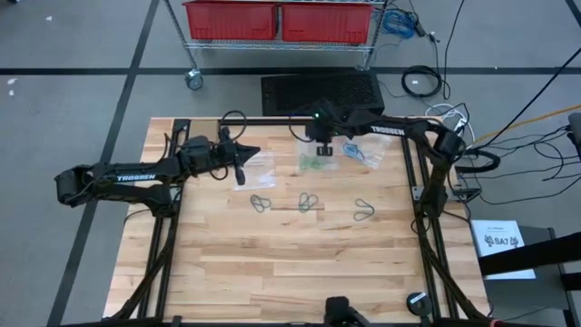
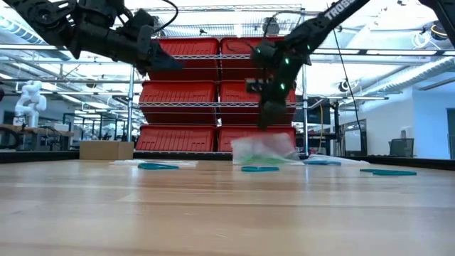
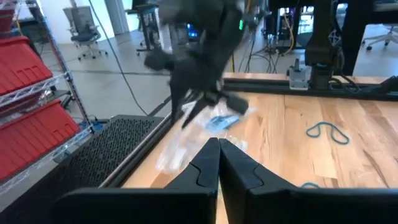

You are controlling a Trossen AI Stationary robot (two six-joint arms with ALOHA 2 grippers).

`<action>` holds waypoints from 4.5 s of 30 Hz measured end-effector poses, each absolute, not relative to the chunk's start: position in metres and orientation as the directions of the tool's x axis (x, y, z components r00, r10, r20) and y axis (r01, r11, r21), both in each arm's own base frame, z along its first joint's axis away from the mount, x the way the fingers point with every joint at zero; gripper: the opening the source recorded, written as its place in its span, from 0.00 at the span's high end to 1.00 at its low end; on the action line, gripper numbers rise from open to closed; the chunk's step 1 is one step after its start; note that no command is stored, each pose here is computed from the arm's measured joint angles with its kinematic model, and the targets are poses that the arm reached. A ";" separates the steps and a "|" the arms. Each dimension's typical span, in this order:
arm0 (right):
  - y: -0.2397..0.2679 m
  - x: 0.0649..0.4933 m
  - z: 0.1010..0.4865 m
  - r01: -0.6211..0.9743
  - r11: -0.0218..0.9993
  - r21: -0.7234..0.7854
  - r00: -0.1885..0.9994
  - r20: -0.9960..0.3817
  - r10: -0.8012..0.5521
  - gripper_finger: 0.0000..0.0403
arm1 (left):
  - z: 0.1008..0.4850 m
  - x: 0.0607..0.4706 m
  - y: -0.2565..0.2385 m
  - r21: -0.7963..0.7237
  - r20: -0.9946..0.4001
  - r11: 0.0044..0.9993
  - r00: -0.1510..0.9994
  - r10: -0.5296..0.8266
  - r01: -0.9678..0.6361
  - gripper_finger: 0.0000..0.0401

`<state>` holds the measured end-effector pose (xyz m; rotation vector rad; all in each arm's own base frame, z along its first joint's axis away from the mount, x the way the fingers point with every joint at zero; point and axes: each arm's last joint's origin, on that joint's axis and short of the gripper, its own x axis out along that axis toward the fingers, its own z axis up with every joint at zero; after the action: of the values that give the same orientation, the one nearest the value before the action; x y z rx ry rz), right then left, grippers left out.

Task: Sort rubber bands
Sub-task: Close the transparent zip bag, then open the left transparent zip bag

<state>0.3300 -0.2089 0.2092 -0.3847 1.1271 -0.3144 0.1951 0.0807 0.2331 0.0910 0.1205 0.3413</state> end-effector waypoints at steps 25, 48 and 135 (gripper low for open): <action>-0.050 0.457 0.179 0.102 0.937 -0.335 0.640 -0.699 -0.319 0.56 | 0.263 0.126 0.055 0.146 -0.031 0.889 0.896 0.443 -0.434 0.99; -0.062 0.500 0.124 0.040 0.974 -0.224 0.580 -0.789 -0.206 0.60 | 0.260 0.124 0.054 0.141 -0.061 0.893 0.896 0.440 -0.428 1.00; 0.010 0.388 0.406 0.126 0.949 -0.290 0.579 -0.755 -0.308 1.00 | 0.248 0.181 0.040 0.085 0.071 0.994 0.995 -0.068 0.062 0.89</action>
<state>0.3876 0.0096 0.4062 -0.2135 0.9209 -0.2560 0.1810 0.0404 0.2484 0.0826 -0.0735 -0.0653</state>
